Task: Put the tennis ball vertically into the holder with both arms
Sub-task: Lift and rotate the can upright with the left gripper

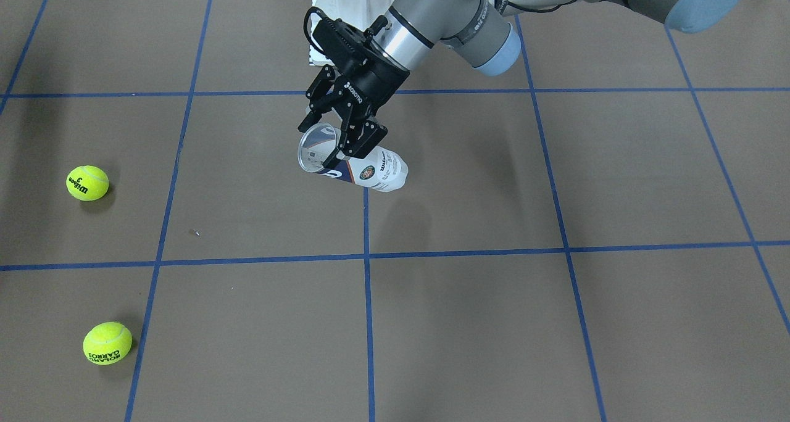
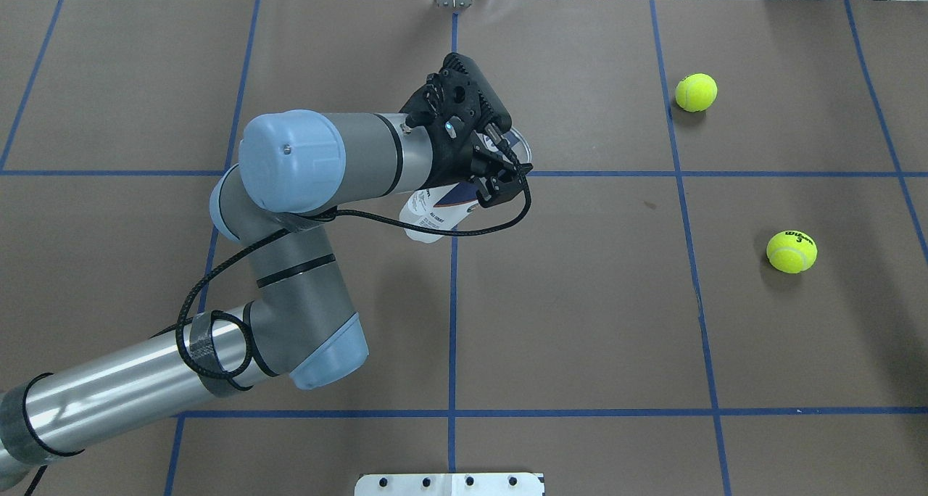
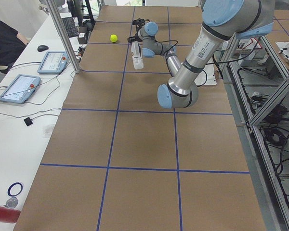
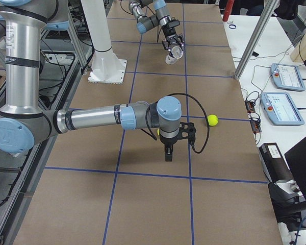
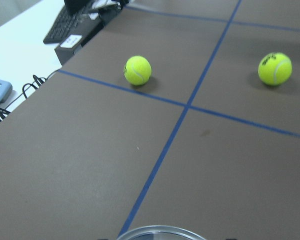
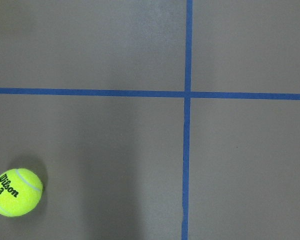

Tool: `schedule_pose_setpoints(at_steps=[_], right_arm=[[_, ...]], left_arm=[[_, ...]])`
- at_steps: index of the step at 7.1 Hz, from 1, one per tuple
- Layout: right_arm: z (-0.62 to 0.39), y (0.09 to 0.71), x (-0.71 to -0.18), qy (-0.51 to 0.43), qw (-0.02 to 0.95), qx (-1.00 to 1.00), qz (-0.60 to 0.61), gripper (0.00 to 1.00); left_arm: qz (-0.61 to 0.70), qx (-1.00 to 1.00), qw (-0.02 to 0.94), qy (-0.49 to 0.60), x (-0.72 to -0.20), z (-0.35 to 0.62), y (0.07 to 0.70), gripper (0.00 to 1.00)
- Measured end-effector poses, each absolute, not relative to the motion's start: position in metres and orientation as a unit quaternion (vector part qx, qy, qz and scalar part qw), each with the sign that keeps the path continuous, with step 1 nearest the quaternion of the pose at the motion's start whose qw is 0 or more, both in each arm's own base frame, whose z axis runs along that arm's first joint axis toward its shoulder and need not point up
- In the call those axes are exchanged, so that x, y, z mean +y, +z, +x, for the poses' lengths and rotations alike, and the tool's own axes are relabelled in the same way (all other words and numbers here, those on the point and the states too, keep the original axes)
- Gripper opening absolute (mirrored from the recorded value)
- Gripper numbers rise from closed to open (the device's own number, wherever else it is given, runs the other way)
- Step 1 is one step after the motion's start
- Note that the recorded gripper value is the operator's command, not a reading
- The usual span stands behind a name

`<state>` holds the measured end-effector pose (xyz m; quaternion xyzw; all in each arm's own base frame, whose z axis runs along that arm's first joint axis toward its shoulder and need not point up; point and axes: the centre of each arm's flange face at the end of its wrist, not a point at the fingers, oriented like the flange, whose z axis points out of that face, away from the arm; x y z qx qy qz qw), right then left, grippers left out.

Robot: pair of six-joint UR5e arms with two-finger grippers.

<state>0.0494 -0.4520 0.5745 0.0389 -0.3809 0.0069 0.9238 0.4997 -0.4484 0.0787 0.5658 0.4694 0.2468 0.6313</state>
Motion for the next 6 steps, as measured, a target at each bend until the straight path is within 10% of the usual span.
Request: schedule_pose_setpoints(at_steps=[6], right_arm=[[0.049, 0.563, -0.456, 0.004, 0.923, -0.382, 0.049, 1.0]], left_arm=[[0.666, 0.526, 0.525, 0.071, -0.46, 0.479, 0.181, 0.21]])
